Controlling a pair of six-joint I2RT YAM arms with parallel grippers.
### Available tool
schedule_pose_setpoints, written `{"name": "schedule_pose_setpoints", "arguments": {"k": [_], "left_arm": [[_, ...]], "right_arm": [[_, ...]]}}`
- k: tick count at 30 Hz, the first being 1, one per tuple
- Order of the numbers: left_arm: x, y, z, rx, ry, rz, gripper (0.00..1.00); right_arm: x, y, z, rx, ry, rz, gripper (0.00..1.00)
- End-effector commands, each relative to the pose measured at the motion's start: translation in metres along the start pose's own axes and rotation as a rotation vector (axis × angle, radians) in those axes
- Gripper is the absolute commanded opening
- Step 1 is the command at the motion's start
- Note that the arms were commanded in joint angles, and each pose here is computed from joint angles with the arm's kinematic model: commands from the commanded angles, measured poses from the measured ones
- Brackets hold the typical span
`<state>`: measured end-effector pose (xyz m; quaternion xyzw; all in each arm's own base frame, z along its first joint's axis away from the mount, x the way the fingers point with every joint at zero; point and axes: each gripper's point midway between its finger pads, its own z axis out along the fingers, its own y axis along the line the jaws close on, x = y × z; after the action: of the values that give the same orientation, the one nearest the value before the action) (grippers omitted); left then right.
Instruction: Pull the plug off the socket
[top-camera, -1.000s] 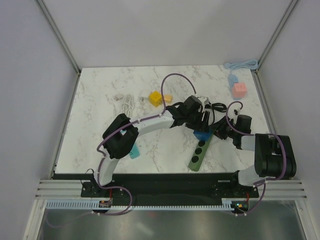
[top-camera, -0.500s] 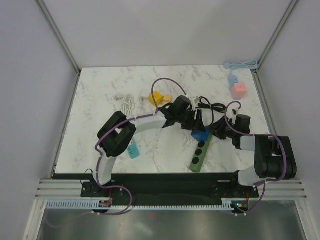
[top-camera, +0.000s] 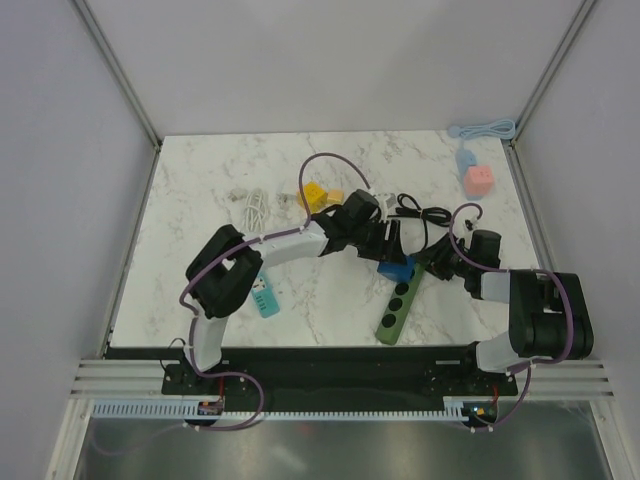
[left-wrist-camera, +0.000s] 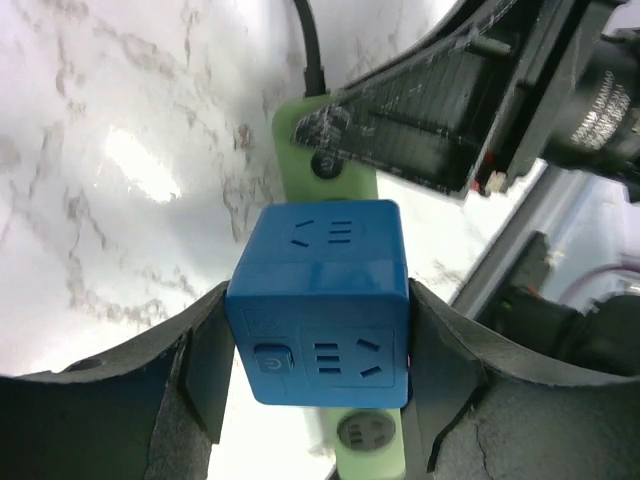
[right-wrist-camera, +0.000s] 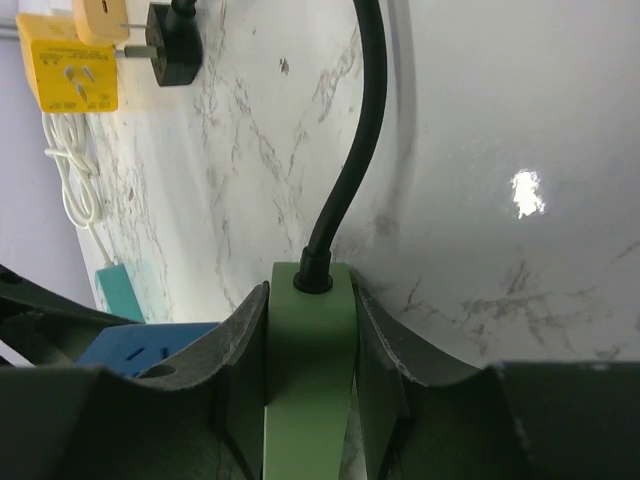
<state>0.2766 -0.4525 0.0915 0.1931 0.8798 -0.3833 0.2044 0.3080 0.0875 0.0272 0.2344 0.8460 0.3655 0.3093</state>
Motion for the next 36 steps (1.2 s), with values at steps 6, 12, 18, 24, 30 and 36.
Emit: {"name": "schedule_pose_setpoints", "arguments": {"k": [6, 12, 18, 24, 30, 36], "left_arm": [[-0.037, -0.033, -0.054, 0.285, -0.067, -0.15, 0.02], [-0.041, -0.001, -0.064, 0.057, -0.104, -0.062, 0.02], [-0.06, 0.056, -0.097, -0.348, -0.141, 0.063, 0.02], [-0.08, 0.115, -0.141, -0.719, -0.213, 0.156, 0.02], [-0.103, 0.164, -0.187, -1.116, -0.204, 0.332, 0.02], [-0.123, 0.198, -0.2, -1.355, -0.119, 0.475, 0.02]], "right_arm": [[-0.021, -0.033, -0.002, 0.14, -0.108, -0.097, 0.0], [-0.021, -0.032, -0.002, 0.134, -0.107, -0.1, 0.0], [-0.021, -0.032, -0.001, 0.133, -0.105, -0.096, 0.0], [-0.021, -0.032, -0.001, 0.131, -0.104, -0.094, 0.0], [-0.021, -0.033, -0.001, 0.133, -0.104, -0.094, 0.0], [-0.02, -0.033, -0.001, 0.132, -0.102, -0.091, 0.0]]}}
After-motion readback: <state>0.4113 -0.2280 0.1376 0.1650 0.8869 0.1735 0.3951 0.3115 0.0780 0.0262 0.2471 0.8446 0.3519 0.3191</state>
